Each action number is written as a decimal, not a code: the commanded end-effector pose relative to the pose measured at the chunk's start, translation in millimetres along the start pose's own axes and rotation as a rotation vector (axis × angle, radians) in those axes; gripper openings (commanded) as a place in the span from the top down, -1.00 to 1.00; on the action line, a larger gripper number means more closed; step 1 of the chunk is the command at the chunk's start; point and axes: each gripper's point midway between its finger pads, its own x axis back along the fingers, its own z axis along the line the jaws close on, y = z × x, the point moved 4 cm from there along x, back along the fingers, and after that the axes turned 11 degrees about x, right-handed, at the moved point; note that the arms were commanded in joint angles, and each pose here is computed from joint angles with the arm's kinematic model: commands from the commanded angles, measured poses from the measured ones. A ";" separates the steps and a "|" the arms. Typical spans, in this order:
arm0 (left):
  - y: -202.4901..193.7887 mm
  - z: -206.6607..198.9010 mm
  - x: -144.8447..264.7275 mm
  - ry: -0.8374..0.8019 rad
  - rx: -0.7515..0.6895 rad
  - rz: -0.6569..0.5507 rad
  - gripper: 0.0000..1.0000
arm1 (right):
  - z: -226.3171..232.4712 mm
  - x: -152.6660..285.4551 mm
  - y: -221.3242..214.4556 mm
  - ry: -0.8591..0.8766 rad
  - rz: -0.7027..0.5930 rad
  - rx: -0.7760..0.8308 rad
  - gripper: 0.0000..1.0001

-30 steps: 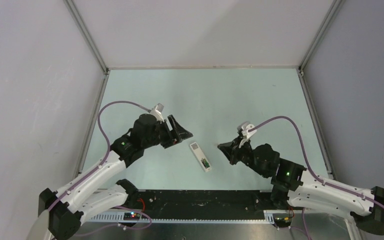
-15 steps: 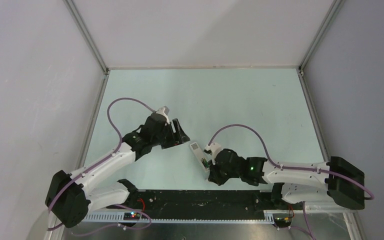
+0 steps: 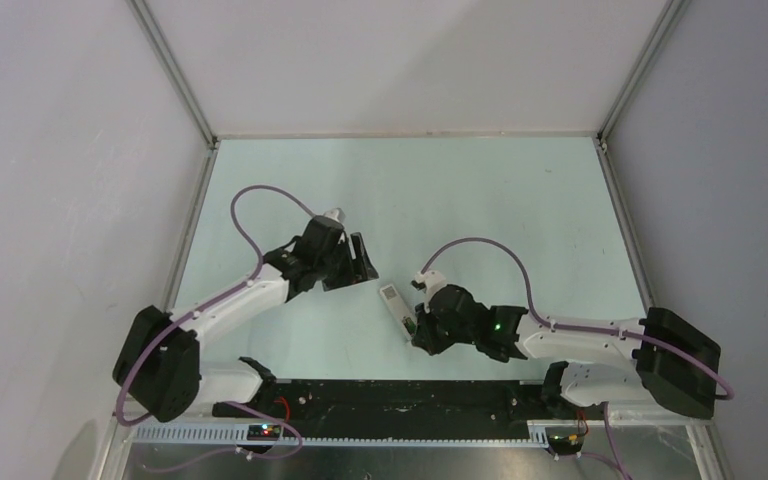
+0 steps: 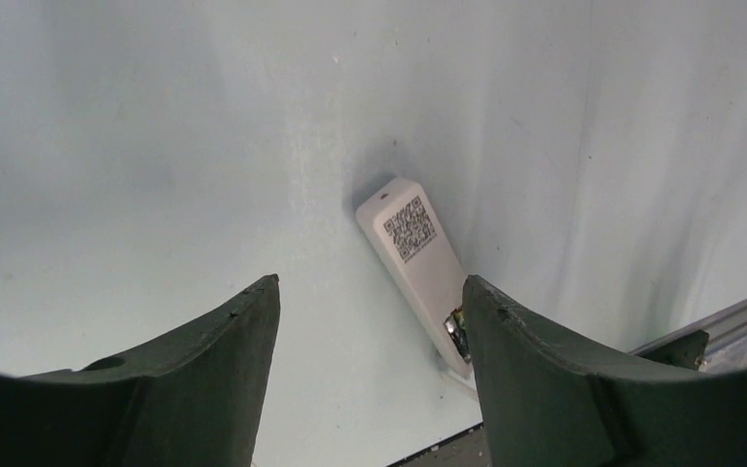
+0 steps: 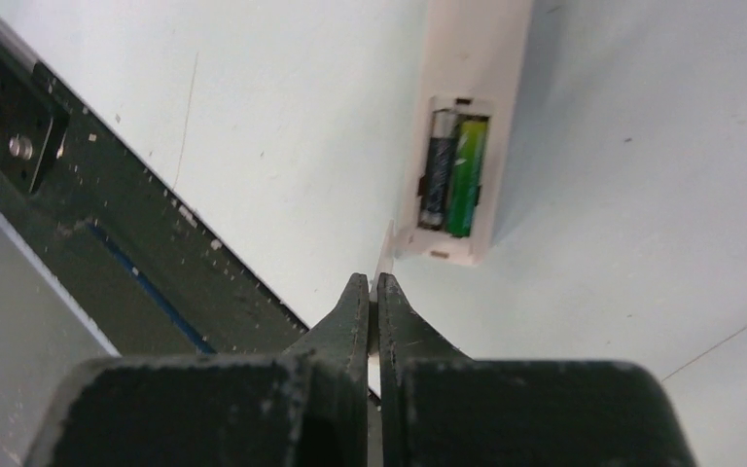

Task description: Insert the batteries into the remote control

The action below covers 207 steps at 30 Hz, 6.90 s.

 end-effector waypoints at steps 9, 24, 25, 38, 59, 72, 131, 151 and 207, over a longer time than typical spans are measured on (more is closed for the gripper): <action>28.6 -19.3 -24.4 0.005 -0.097 -0.006 -0.43 | -41.4 3.7 31.0 -0.144 -0.076 -0.189 1.00; -10.4 2.7 -27.0 -0.002 -0.044 0.147 -0.34 | -28.6 24.3 48.3 0.091 -0.087 -0.290 1.00; -12.8 4.9 -26.1 0.000 -0.035 0.152 -0.36 | -31.1 26.6 51.2 0.106 -0.094 -0.300 1.00; -51.0 3.3 -3.7 -0.063 0.015 0.220 -0.56 | -57.7 24.2 70.4 0.368 -0.108 -0.364 1.00; -73.2 21.8 -20.6 0.025 0.043 0.282 -0.52 | -95.3 -0.7 67.4 0.414 -0.097 -0.363 1.00; -82.1 25.8 -27.6 0.053 0.067 0.308 -0.25 | -104.8 -5.1 69.8 0.384 -0.112 -0.342 1.00; -84.8 25.6 -29.5 0.055 0.068 0.332 -0.21 | -104.1 -30.1 50.8 0.372 -0.018 -0.352 1.00; -85.5 25.8 -31.4 0.060 0.063 0.341 -0.21 | -106.3 -31.8 50.1 0.224 0.082 -0.325 0.86; -87.3 28.6 -33.2 0.071 0.060 0.347 -0.20 | -110.7 -19.1 61.9 0.012 0.172 -0.182 0.11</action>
